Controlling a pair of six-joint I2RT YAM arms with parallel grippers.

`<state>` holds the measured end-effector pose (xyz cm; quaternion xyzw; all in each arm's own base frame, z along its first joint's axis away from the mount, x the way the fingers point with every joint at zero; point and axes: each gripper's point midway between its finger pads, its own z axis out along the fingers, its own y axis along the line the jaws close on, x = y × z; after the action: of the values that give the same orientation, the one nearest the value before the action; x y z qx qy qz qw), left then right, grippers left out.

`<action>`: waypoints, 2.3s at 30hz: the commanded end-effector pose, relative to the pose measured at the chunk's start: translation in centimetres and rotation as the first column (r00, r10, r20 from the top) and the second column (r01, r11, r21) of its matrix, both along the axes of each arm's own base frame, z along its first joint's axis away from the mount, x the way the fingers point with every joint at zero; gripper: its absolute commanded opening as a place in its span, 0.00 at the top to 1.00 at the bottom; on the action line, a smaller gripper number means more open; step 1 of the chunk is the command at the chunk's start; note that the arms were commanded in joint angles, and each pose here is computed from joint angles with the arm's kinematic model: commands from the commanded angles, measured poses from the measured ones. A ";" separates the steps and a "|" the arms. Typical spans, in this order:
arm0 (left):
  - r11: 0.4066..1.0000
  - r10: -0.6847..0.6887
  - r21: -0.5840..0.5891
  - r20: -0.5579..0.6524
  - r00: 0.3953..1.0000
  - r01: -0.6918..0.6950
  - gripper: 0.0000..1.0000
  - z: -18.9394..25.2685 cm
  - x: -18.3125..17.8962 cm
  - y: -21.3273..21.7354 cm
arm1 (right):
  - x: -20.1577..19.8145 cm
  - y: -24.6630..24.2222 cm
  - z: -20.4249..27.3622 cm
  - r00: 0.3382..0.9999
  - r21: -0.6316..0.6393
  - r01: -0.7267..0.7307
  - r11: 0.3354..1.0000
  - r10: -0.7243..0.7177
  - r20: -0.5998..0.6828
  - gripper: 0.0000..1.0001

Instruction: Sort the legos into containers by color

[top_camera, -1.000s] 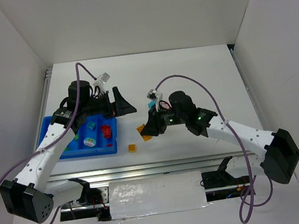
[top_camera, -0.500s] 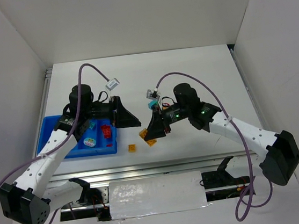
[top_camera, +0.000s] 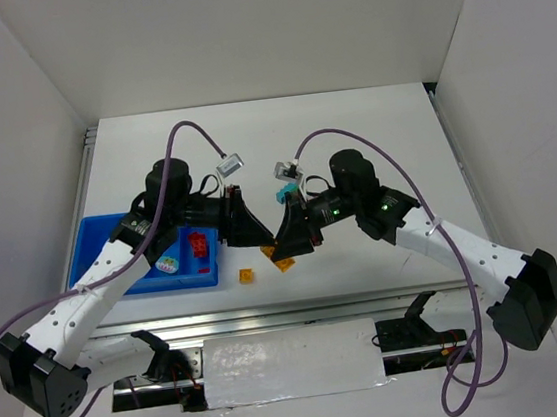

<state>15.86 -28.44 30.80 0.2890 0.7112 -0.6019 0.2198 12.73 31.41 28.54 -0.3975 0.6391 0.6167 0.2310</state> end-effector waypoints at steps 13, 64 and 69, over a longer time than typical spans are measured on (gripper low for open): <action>1.000 -0.018 0.015 0.046 0.999 0.018 0.32 0.3 0.0 -0.2 | 0.3 -0.6 1.8 0.994 0.024 0.074 0.997 -0.076 0.074 0.99; -0.597 0.758 0.651 0.649 -0.064 -0.468 1.00 -8.6 12.4 37.1 | 6.9 -7.0 -11.1 0.798 -0.447 0.565 0.694 -0.597 0.083 0.00; -0.671 0.730 0.658 0.668 -0.149 -0.342 1.00 -12.2 11.1 41.0 | 7.1 -6.4 -10.4 0.814 -0.485 0.530 0.695 -0.577 0.064 0.00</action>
<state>28.19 9.64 19.95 -0.3672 0.8647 0.2260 0.2578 19.17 24.79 16.48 -0.1910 0.8745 0.3610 0.2618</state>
